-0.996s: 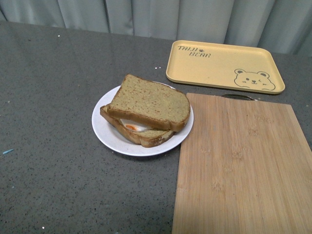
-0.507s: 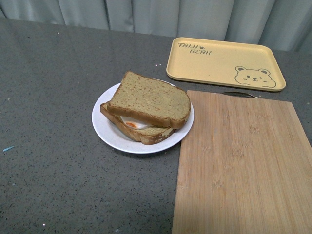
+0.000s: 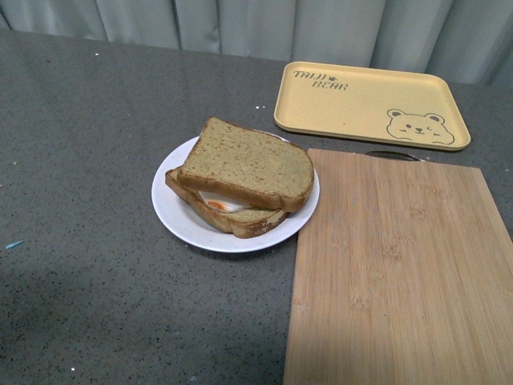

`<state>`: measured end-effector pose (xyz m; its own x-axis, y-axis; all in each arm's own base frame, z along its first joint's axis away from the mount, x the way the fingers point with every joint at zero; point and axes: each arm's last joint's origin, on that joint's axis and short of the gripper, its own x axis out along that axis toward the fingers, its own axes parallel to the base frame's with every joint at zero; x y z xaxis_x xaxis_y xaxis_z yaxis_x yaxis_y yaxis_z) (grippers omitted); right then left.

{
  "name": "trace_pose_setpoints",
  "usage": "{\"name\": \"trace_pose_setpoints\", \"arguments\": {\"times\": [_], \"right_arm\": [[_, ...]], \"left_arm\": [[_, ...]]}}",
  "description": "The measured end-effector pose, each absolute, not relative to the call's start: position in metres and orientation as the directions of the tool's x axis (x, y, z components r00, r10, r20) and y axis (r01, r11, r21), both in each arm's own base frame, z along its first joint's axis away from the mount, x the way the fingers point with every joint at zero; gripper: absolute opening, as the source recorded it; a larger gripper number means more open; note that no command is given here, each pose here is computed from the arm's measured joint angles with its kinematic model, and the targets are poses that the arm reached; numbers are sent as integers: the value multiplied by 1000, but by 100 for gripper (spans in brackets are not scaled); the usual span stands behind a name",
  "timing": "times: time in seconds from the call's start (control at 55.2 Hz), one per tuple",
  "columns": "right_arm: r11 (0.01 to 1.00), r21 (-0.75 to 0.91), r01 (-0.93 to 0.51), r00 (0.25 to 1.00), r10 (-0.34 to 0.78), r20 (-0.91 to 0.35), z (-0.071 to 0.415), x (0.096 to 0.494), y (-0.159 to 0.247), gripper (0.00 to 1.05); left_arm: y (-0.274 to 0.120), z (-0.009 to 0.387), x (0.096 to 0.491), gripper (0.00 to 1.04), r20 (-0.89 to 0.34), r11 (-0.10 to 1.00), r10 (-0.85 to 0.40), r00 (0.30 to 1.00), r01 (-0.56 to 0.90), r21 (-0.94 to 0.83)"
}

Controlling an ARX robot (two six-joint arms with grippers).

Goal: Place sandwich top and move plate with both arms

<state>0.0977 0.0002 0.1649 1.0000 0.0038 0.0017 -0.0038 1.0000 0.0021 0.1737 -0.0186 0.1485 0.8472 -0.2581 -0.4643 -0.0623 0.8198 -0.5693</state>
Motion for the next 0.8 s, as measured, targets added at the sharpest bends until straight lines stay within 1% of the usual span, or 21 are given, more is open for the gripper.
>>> {"name": "trace_pose_setpoints", "arguments": {"times": [0.109,0.181,0.362,0.453,0.561,0.797], "right_arm": [[1000,2,-3,1000,3,2,165,98,0,95],[1000,2,-4,1000,4,2,165,98,0,95],[1000,2,-3,1000,3,2,165,98,0,95],[1000,2,-4,1000,4,2,165,98,0,95],[1000,2,-4,1000,4,2,165,98,0,95],[1000,2,-3,1000,3,2,165,98,0,95]], "left_arm": [[-27,135,198,98,-506,731,-305,807,-143,-668],[-35,121,216,98,-535,693,-311,785,-197,-693],[-51,90,240,98,-597,619,-326,733,-311,-721],[-58,81,247,98,-612,601,-339,715,-336,-726],[-66,76,253,98,-607,590,-356,710,-332,-736],[-82,59,263,98,-651,628,-363,667,-341,-699]]}}
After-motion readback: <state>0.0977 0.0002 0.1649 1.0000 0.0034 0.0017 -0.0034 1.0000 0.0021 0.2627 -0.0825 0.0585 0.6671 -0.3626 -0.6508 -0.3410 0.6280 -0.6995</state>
